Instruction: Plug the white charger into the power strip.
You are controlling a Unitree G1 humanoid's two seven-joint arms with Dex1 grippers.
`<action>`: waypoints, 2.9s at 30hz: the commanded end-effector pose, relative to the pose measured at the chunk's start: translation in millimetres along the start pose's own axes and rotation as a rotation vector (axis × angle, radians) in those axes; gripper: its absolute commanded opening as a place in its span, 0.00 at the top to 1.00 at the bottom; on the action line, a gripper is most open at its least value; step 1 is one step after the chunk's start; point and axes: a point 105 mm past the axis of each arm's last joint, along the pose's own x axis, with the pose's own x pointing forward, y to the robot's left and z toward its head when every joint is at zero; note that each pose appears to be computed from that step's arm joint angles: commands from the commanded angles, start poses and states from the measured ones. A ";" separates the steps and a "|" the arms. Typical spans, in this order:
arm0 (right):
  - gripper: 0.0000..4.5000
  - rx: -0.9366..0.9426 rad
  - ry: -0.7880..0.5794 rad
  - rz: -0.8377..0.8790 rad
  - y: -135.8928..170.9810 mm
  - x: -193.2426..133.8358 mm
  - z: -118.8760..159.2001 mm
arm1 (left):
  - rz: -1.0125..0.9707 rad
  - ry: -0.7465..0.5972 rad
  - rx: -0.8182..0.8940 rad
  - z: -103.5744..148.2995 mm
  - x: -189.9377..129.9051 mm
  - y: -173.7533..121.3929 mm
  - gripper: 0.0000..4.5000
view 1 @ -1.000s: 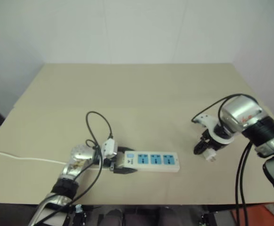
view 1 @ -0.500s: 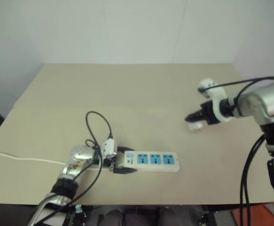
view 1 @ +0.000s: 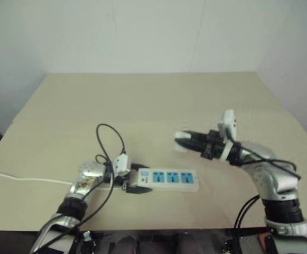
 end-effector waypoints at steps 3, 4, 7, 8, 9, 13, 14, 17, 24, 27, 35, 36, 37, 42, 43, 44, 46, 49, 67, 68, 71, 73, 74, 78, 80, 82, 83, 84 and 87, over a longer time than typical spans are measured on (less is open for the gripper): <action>0.75 -0.125 -0.019 0.115 16.9 17.1 -17.2 | -0.020 0.035 0.004 -2.1 -0.5 -0.7 0.26; 0.75 -0.134 -0.016 0.122 16.9 20.6 -21.0 | -0.024 0.035 0.002 -1.5 -0.6 -1.1 0.26; 0.75 -0.158 -0.008 0.159 19.2 27.5 -29.8 | -0.023 0.038 0.003 -1.6 -1.6 -1.6 0.26; 0.75 -0.155 -0.010 0.169 20.3 28.9 -32.6 | -0.021 0.038 0.002 -2.2 -2.0 -1.9 0.26; 0.75 -0.153 -0.011 0.174 20.9 29.8 -34.4 | -0.019 0.038 0.000 -2.5 -2.3 -2.1 0.26; 0.75 -0.144 -0.010 0.187 23.3 31.1 -40.3 | -0.012 0.038 -0.004 -3.8 -3.1 -3.0 0.26; 0.75 -0.146 -0.004 0.195 24.3 31.3 -42.3 | -0.009 0.037 -0.005 -3.9 -3.2 -3.1 0.26; 0.75 -0.152 0.008 0.215 26.5 33.7 -46.0 | -0.003 0.035 -0.007 -3.8 -3.2 -3.5 0.26; 0.75 -0.146 0.010 0.227 26.8 36.0 -48.8 | 0.006 0.034 -0.003 -2.3 -3.5 -1.8 0.26; 0.75 -0.149 0.022 0.235 26.4 35.5 -50.9 | 0.009 0.035 -0.001 -2.2 -4.1 -1.0 0.26; 0.75 -0.098 0.100 0.253 27.0 29.5 -81.0 | 0.019 0.038 0.003 -2.3 -4.7 0.3 0.26; 0.75 -0.086 0.121 0.244 25.3 26.4 -89.7 | 0.021 0.039 0.005 -2.2 -5.1 0.5 0.26; 0.75 -0.070 0.143 0.238 24.0 22.7 -97.9 | 0.024 0.040 0.006 -2.0 -5.8 0.8 0.26; 0.75 -0.037 0.227 0.235 23.7 5.9 -127.0 | 0.044 0.045 0.007 -1.7 -10.7 0.9 0.26; 0.75 -0.030 0.238 0.241 24.7 4.4 -130.4 | 0.046 0.047 0.007 -2.2 -11.8 0.0 0.26; 0.75 -0.029 0.248 0.251 26.0 3.1 -133.0 | 0.048 0.050 0.006 -2.7 -12.8 -0.6 0.26; 0.75 -0.008 0.261 0.252 25.5 2.0 -137.3 | 0.051 0.055 0.006 -3.3 -14.2 -0.6 0.26; 0.75 -0.004 0.280 0.258 25.2 0.2 -143.5 | 0.063 0.059 0.012 -2.0 -15.7 2.1 0.26; 0.00 -0.006 0.303 0.356 30.1 8.8 -128.8 | 0.085 0.056 0.010 0.6 -14.8 5.0 0.00; 0.00 -0.013 0.300 0.353 28.7 8.6 -126.6 | 0.076 0.056 0.001 1.1 -15.0 4.4 0.00; 0.00 -0.038 0.292 0.343 25.2 8.0 -122.2 | 0.056 0.044 -0.021 6.6 -18.2 3.5 0.00; 0.00 -0.080 0.275 0.330 21.6 6.6 -113.1 | 0.059 0.033 -0.009 17.9 -29.4 5.3 0.00; 0.00 -0.095 0.268 0.326 20.6 5.8 -109.5 | 0.064 0.031 -0.003 21.9 -33.4 6.0 0.00; 0.00 -0.177 0.214 0.295 13.7 -15.2 -69.7 | 0.041 0.041 -0.014 41.5 -61.5 1.5 0.00; 0.00 -0.208 0.216 0.284 13.0 -27.1 -56.9 | 0.033 0.049 -0.018 47.4 -69.7 -1.9 0.00; 0.00 -0.236 0.225 0.250 9.6 -44.6 -42.3 | 0.043 0.058 -0.018 52.5 -79.2 -4.0 0.00; 0.00 -0.248 0.226 0.230 7.3 -53.1 -33.4 | 0.055 0.063 -0.013 54.8 -83.8 -3.9 0.00; 0.00 -0.260 0.228 0.207 4.5 -62.0 -23.0 | 0.070 0.064 -0.012 57.7 -89.5 -3.2 0.00; 0.00 -0.289 0.250 0.153 -2.0 -85.5 -0.6 | 0.109 0.076 -0.006 63.2 -102.6 -1.8 0.00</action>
